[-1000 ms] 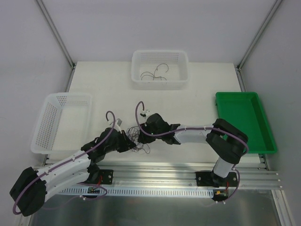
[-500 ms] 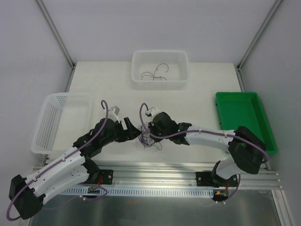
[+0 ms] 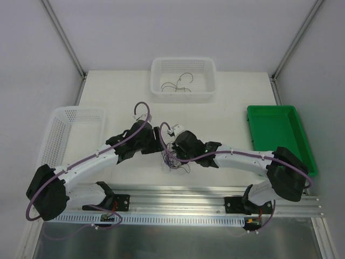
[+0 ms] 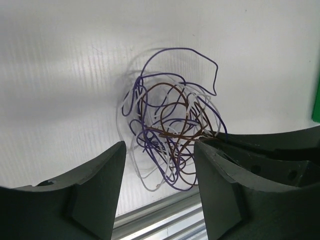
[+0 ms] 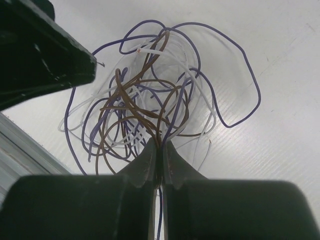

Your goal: Untangle the cables

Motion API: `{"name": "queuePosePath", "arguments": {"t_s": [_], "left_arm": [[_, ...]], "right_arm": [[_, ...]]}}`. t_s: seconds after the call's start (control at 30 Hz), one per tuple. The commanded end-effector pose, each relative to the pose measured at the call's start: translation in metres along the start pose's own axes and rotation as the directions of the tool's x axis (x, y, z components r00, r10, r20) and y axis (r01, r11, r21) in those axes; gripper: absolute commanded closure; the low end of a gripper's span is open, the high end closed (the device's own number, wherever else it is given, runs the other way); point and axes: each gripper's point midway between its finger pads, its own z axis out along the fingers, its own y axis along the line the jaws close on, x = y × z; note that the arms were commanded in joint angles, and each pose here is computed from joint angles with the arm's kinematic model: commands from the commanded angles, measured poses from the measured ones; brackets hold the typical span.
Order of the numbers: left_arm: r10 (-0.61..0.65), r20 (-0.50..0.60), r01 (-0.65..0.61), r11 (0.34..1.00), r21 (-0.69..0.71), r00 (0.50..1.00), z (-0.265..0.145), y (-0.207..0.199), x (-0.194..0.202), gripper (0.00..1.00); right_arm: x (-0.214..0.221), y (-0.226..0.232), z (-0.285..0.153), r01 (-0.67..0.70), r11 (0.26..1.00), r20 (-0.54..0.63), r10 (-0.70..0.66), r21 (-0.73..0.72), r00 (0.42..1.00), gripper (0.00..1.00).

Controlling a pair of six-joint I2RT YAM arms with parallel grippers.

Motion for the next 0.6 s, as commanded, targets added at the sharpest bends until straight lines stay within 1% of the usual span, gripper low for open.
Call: {"name": "queuePosePath", "arguments": {"t_s": [0.0, 0.17, 0.27, 0.3, 0.43, 0.57], "left_arm": [[0.035, -0.013, -0.034, 0.999, 0.036, 0.999, 0.001, -0.020, -0.002, 0.44], [0.032, -0.023, -0.030, 0.997, 0.074, 0.999, 0.012, -0.032, 0.002, 0.44], [0.028, -0.033, -0.025, 0.997, 0.070, 0.999, 0.022, -0.034, 0.005, 0.46], [0.026, -0.038, -0.024, 0.998, 0.056, 0.999, 0.026, -0.031, 0.007, 0.49], [0.002, 0.015, -0.003, 1.000, 0.023, 1.000, 0.034, -0.027, -0.002, 0.56], [-0.008, 0.020, 0.008, 1.000, 0.010, 1.000, 0.042, -0.028, -0.005, 0.59]], "right_arm": [[-0.021, 0.001, -0.010, 0.007, 1.000, 0.068, -0.008, 0.009, 0.998, 0.99], [-0.023, 0.001, -0.009, 0.001, 1.000, 0.076, -0.002, 0.009, 0.997, 0.99], [-0.023, 0.002, -0.010, -0.001, 1.000, 0.079, 0.001, 0.005, 0.997, 0.99], [-0.024, 0.004, -0.010, -0.001, 1.000, 0.081, 0.001, 0.000, 0.997, 0.99], [-0.024, 0.006, -0.011, 0.004, 1.000, 0.084, -0.004, -0.003, 0.996, 0.99], [-0.024, 0.009, -0.011, 0.008, 1.000, 0.086, -0.008, -0.005, 0.996, 0.99]]}}
